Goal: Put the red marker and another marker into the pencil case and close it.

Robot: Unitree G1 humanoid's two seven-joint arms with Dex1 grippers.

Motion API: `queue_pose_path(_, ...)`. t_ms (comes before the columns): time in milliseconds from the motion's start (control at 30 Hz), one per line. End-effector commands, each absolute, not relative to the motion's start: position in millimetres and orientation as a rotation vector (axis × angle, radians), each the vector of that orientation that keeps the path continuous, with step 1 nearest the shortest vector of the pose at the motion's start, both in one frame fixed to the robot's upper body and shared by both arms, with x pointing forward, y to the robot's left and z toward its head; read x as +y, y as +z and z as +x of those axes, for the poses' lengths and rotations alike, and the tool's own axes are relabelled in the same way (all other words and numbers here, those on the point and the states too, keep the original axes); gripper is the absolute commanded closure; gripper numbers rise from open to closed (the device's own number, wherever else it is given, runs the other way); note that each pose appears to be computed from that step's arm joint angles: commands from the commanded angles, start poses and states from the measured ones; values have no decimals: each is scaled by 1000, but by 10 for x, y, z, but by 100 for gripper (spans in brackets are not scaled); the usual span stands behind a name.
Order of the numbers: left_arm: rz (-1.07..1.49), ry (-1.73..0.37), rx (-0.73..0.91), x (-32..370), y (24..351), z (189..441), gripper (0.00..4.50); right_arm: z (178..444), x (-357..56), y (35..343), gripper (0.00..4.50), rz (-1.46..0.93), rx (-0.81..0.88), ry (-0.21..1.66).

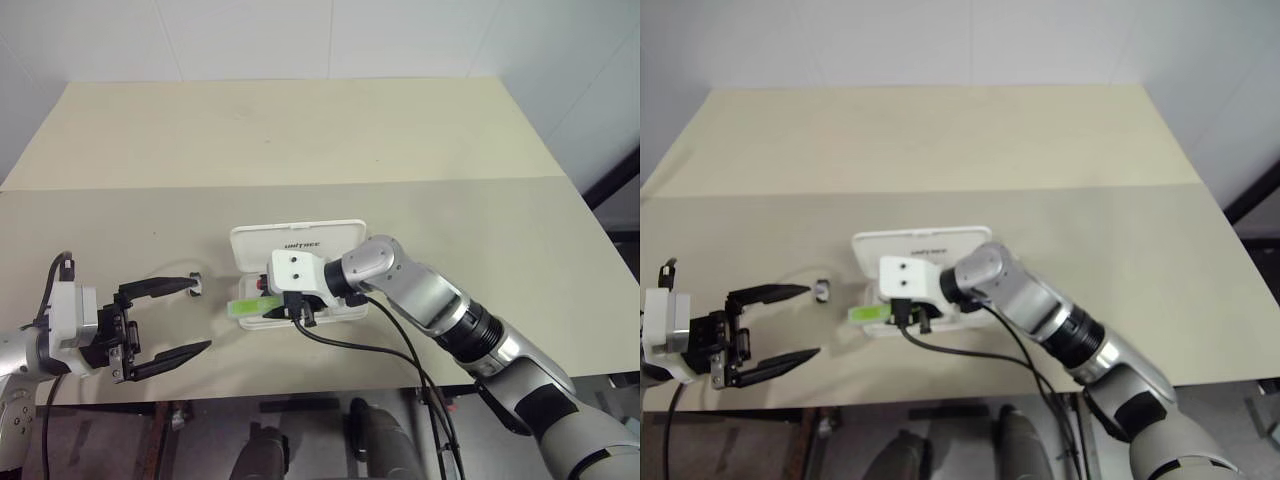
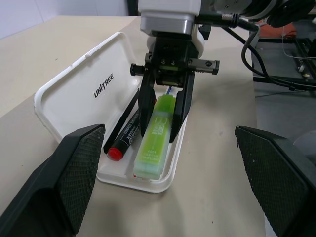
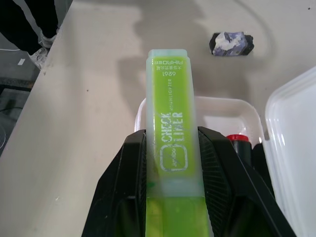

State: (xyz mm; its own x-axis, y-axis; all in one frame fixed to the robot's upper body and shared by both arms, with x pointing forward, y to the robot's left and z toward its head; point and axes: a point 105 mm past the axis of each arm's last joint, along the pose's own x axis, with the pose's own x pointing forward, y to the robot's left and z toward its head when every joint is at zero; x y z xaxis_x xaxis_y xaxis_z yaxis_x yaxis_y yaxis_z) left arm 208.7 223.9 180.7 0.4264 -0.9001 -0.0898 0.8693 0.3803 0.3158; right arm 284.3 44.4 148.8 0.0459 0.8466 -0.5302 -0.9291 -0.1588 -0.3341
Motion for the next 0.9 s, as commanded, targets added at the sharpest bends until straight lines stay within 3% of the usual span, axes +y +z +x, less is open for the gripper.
queue_pose_path(33, 368, -1136, -145, 2210, 1919, 2057, 0, 2768, 438, 1597, 205, -773, 84, 1609)
queue_pose_path(200, 371, -1130, -148, 2216, 1925, 2059, 0, 2732, 376, 1584, 19, -780, 98, 1626)
queue_pose_path(233, 372, -1130, -149, 2212, 1927, 2062, 0, 2721, 361, 1588, 3, -780, 99, 1629)
queue_pose_path(600, 355, -1109, -167, 2129, 1922, 2069, 0, 2608, 239, 1656, 3, -731, 119, 1634)
queue_pose_path(900, 369, -1030, -137, 2297, 1916, 2063, 0, 2618, 252, 1735, 3, -685, 91, 1624)
